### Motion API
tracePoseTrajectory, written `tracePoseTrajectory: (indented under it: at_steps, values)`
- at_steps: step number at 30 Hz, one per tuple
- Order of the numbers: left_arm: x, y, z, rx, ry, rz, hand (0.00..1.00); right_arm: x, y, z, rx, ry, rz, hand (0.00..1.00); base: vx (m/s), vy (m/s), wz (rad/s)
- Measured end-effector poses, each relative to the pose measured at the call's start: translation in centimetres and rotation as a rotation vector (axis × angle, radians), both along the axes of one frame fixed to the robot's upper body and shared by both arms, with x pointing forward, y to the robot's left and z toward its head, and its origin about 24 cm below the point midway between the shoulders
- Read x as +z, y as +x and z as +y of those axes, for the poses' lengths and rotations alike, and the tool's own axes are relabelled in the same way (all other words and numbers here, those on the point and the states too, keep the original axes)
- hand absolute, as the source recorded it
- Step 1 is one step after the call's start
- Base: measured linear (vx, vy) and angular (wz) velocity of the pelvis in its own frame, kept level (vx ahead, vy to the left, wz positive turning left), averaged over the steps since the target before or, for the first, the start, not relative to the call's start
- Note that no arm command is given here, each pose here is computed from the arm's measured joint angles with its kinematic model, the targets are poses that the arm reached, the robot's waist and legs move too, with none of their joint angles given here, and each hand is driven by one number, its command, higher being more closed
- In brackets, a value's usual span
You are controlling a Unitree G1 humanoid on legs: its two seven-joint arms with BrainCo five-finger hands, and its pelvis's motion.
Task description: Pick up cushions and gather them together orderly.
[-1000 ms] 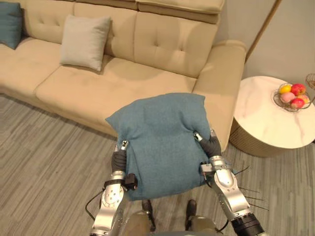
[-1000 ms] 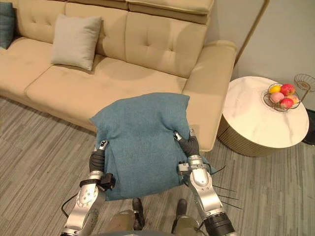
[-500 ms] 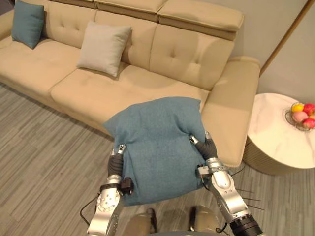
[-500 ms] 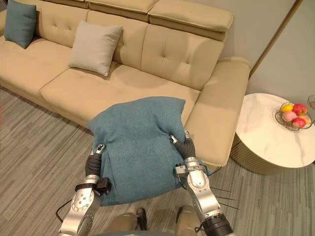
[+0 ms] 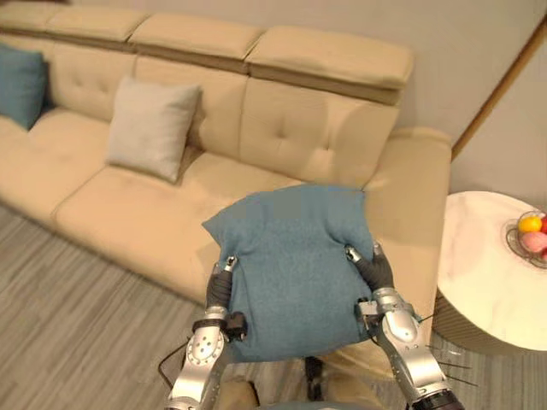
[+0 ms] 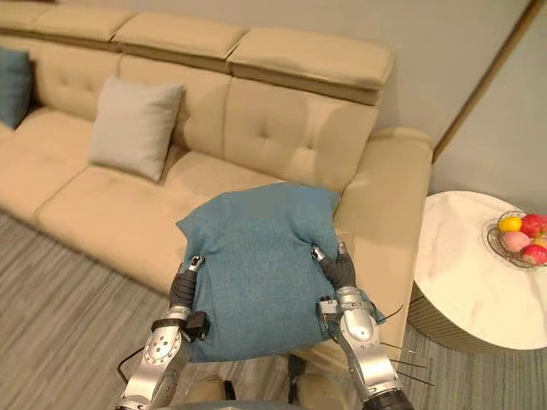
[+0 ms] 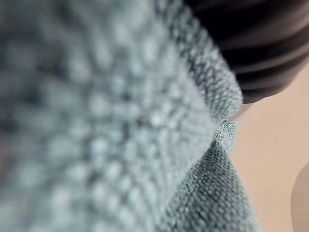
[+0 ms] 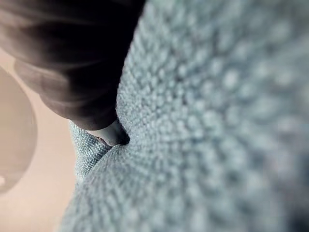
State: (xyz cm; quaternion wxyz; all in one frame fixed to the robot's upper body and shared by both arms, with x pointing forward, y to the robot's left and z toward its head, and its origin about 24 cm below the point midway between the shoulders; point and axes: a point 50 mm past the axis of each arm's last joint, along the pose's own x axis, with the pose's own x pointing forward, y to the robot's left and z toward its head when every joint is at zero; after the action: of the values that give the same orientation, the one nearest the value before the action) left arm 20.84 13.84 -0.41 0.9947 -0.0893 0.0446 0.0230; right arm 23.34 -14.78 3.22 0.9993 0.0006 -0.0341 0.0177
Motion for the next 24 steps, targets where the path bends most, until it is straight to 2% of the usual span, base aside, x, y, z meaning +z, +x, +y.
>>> tracePoseTrajectory:
  at_steps: [8,14,17,22,24]
  values:
    - [0.0,0.2,-0.7,0.005,-0.012,-0.001,1.0,-0.3,-0.1,-0.5,-0.026,-0.004,0.014,1.0,0.15,0.27,-0.97]
    - [-0.1,-0.4,0.5,0.006,0.039,0.007,1.0,-0.7,-0.5,0.7,-0.012,0.007,0.025,1.0,0.05,0.236,-0.58]
    - [0.7,-0.4,2.0,0.049,0.065,-0.024,1.0,0.5,0.8,2.4,0.05,-0.004,-0.032,1.0,0.02,0.065,-0.82]
    - [3.4,2.8,2.3,0.102,0.114,-0.148,1.0,3.1,3.6,3.3,0.035,-0.034,-0.139,1.0,-0.01,0.014,-0.21]
    - [5.5,5.9,2.5,0.137,0.156,-0.225,1.0,5.5,5.9,4.0,0.012,-0.051,-0.223,1.0,-0.14,-0.042,0.19]
